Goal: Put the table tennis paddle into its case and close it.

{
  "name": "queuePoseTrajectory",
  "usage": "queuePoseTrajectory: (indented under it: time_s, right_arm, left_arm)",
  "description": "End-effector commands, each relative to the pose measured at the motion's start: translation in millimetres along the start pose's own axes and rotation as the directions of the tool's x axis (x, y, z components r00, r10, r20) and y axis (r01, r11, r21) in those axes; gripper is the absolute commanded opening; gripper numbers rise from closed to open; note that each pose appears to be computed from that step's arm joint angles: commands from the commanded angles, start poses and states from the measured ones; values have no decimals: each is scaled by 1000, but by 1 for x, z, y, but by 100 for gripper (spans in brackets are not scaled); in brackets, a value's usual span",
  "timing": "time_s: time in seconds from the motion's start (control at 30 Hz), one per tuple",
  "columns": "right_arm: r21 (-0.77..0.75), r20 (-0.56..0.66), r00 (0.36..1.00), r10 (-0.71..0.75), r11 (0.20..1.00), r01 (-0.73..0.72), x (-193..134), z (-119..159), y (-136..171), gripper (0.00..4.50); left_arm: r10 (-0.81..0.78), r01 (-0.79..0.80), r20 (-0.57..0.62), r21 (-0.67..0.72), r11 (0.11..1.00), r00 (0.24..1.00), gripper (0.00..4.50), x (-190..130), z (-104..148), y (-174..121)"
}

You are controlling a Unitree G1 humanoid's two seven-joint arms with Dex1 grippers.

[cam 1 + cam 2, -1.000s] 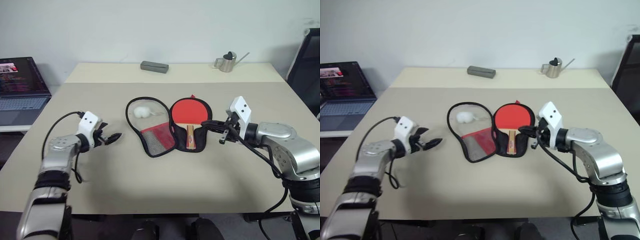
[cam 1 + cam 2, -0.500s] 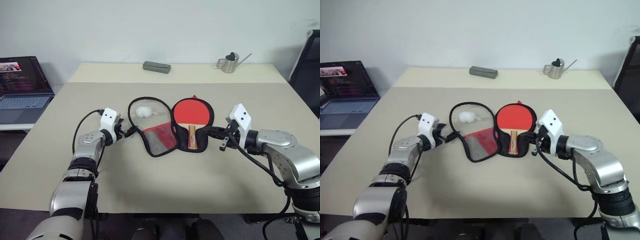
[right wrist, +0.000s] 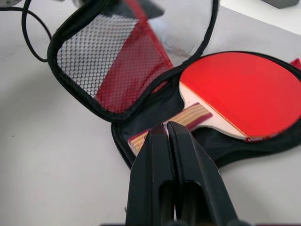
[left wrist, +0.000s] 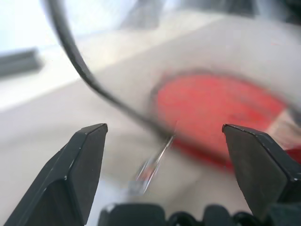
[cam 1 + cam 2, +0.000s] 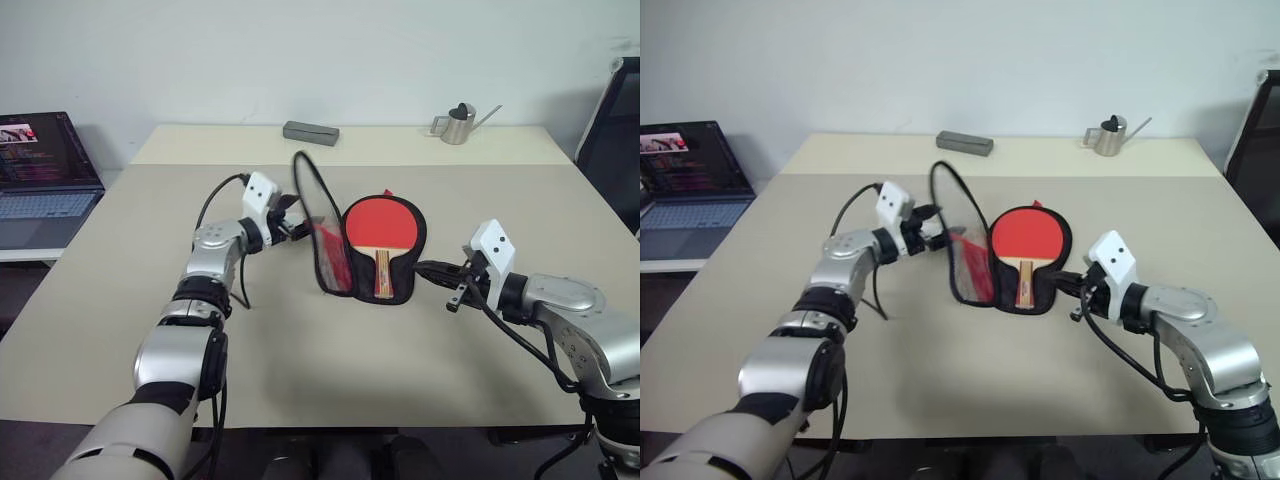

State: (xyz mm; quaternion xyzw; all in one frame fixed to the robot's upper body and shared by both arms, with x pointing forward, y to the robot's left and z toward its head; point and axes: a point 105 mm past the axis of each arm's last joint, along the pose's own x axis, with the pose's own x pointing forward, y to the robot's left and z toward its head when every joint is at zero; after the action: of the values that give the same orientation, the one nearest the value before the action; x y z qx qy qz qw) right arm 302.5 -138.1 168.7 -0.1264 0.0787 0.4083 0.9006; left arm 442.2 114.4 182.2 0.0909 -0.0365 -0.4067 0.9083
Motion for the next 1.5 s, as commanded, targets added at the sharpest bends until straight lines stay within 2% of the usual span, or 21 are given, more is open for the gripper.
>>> queuePoseTrajectory:
  time_s: [0.03,0.23,0.5,0.6,0.73,0.97,1.1,1.23,1.37,1.5]
  right_arm:
    - [-33,39,999,-22,999,24,-7,12,1,4]
    - [-1,24,997,-77,997,77,-12,9,-5,4]
    - [117,-12,986,-168,979,168,-21,4,-21,4]
    - [181,-2,985,-174,968,171,-18,5,-22,61]
    - [258,15,987,-159,954,150,-6,8,-19,192]
    - [304,6,990,-139,944,130,23,5,-17,438]
    - [393,-22,987,-159,906,155,39,-4,-22,445]
    - [478,-51,979,-197,856,197,50,-11,-30,445]
    - [496,-77,967,-241,832,247,57,-15,-39,445]
    - [492,-102,958,-268,823,283,61,-22,-44,445]
  left_arm:
    - [-70,68,39,48,997,997,428,19,18,-15]
    - [-140,140,-5,28,990,990,428,45,-1,-51]
    - [-167,167,10,-6,986,986,428,61,-7,-75]
    - [-171,171,38,8,985,985,428,57,-2,-71]
    - [-150,148,88,29,989,985,428,42,9,-54]
    - [-115,110,127,45,993,985,428,6,11,-32]
    - [-130,127,142,32,991,981,428,-16,18,-32]
    - [-266,273,175,-18,962,948,428,-39,35,-54]
    - [-348,360,187,-33,932,919,428,-64,54,-65]
    - [-367,374,150,-22,927,918,428,-85,65,-63]
